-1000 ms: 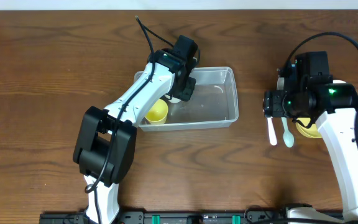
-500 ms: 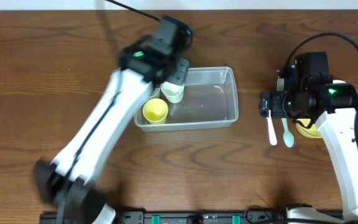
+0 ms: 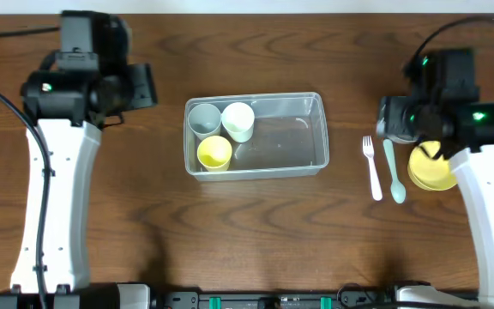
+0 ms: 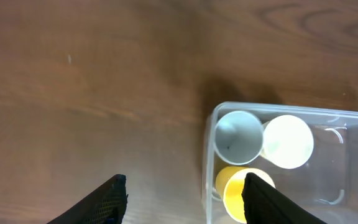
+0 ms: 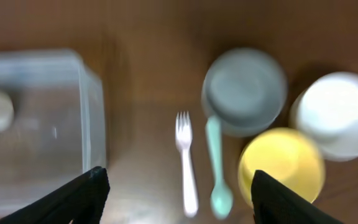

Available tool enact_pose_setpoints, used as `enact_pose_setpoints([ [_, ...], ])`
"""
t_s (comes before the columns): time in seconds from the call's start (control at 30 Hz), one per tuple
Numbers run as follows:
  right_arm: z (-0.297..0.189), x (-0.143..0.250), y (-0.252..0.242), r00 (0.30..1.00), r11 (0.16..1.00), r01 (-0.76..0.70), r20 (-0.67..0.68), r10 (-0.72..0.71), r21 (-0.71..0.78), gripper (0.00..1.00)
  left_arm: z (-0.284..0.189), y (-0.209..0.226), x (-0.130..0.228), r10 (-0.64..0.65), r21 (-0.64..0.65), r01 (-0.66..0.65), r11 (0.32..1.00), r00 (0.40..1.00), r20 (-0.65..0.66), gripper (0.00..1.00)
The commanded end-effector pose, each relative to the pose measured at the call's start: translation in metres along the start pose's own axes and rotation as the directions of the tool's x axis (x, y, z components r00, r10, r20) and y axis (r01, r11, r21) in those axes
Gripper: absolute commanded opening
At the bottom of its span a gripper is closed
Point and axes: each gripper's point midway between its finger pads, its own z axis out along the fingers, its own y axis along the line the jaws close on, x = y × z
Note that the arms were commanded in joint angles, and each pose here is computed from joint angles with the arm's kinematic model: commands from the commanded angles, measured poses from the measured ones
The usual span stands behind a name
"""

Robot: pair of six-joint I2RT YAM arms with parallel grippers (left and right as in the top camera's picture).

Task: Pack container
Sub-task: 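Retract the left arm and reach the right gripper to the grey bowl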

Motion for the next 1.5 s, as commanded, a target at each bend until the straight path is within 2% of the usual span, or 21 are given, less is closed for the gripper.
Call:
enact_pose_setpoints([
  [0.0,0.012,-0.022,-0.013,1.0,0.997,-0.015,0.004,0.014,0.072,0.74,0.017,0.003,0.014,-0.056,0.056,0.061,0.997,0.995,-0.079,0.61],
  [0.13,0.062,-0.019,-0.025,0.994,0.994,-0.006,-0.11,0.019,0.111,0.83,0.027,0.008,0.022,-0.067,0.043,0.072,0.996,0.991,-0.115,0.61],
  [0.4,0.164,0.012,-0.047,0.952,0.985,-0.005,-0.302,0.058,0.174,0.83,0.029,0.008,0.025,-0.067,0.041,0.072,0.997,0.99,-0.125,0.61],
  [0.57,0.205,0.037,-0.049,0.919,0.984,0.01,-0.389,0.062,0.18,0.82,0.029,0.008,0.025,-0.067,0.041,0.072,0.997,0.99,-0.125,0.61],
  [0.67,0.22,0.05,-0.049,0.901,0.983,0.019,-0.43,0.062,0.181,0.74,0.029,0.008,0.025,-0.067,0.041,0.072,0.997,0.99,-0.125,0.61],
  [0.83,0.231,0.061,-0.047,0.884,0.985,0.021,-0.464,0.063,0.173,0.47,0.029,0.008,0.025,-0.067,0.041,0.072,0.997,0.99,-0.125,0.61],
  [1.0,0.231,0.06,-0.047,0.885,0.985,0.019,-0.462,0.064,0.173,0.25,0.029,0.008,0.025,-0.067,0.041,0.072,0.997,0.99,-0.125,0.61],
  [1.13,0.231,0.059,-0.047,0.887,0.985,0.019,-0.458,0.064,0.173,0.16,0.029,0.008,0.025,-0.067,0.041,0.072,0.997,0.99,-0.125,0.61],
  [1.23,0.232,0.059,-0.046,0.888,0.985,0.019,-0.455,0.063,0.173,0.01,0.029,0.008,0.025,-0.067,0.041,0.072,0.997,0.99,-0.126,0.61],
  [1.47,0.229,0.043,-0.043,0.907,0.986,0.016,-0.417,0.056,0.168,0.01,0.029,0.008,0.025,-0.067,0.041,0.072,0.997,0.99,-0.125,0.61],
])
